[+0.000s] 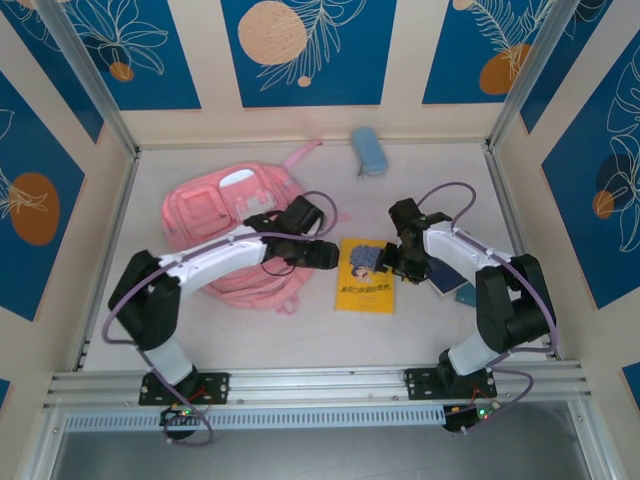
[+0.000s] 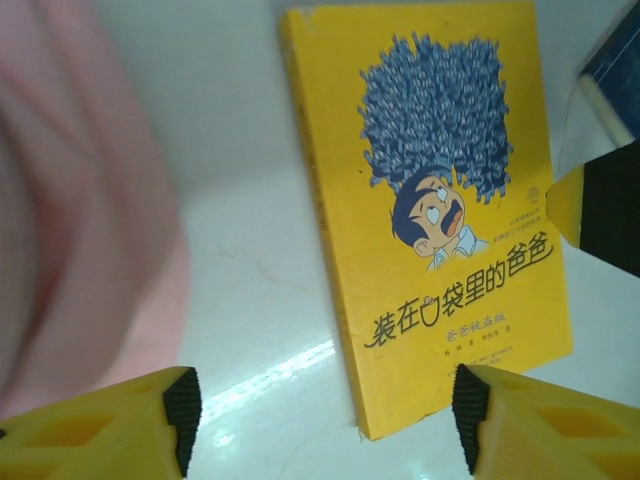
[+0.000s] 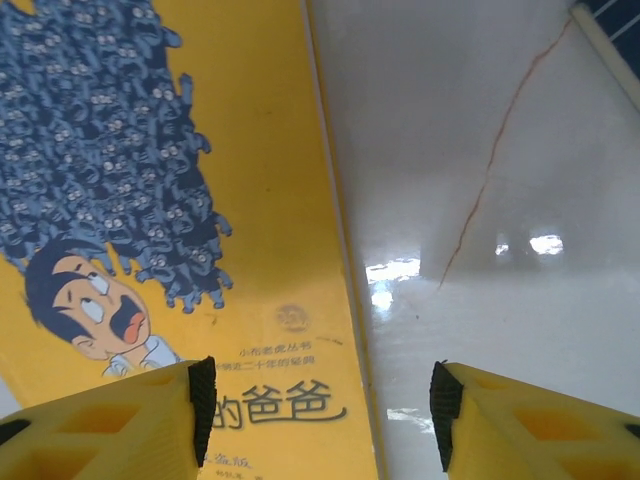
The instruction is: Pack the student bag
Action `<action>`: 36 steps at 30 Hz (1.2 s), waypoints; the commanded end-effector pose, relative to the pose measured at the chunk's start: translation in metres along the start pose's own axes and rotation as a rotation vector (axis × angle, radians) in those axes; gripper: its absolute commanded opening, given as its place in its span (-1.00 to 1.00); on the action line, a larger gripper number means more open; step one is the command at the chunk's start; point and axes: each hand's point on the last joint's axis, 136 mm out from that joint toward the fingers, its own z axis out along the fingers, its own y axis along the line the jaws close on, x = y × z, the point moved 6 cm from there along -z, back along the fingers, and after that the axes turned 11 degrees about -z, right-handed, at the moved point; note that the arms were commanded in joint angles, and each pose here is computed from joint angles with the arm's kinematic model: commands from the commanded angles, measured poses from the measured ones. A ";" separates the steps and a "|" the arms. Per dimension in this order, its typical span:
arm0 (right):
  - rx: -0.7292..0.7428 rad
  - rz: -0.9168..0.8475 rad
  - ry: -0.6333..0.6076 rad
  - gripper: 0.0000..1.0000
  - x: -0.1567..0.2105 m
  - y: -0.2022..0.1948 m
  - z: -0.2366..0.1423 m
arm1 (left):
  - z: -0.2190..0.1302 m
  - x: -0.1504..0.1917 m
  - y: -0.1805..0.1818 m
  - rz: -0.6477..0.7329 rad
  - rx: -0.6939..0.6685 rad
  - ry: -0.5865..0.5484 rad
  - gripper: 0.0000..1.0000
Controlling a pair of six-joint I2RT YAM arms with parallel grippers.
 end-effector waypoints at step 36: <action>-0.252 -0.014 0.065 -0.30 0.005 0.020 -0.007 | 0.128 0.033 0.001 0.066 -0.315 0.172 -0.20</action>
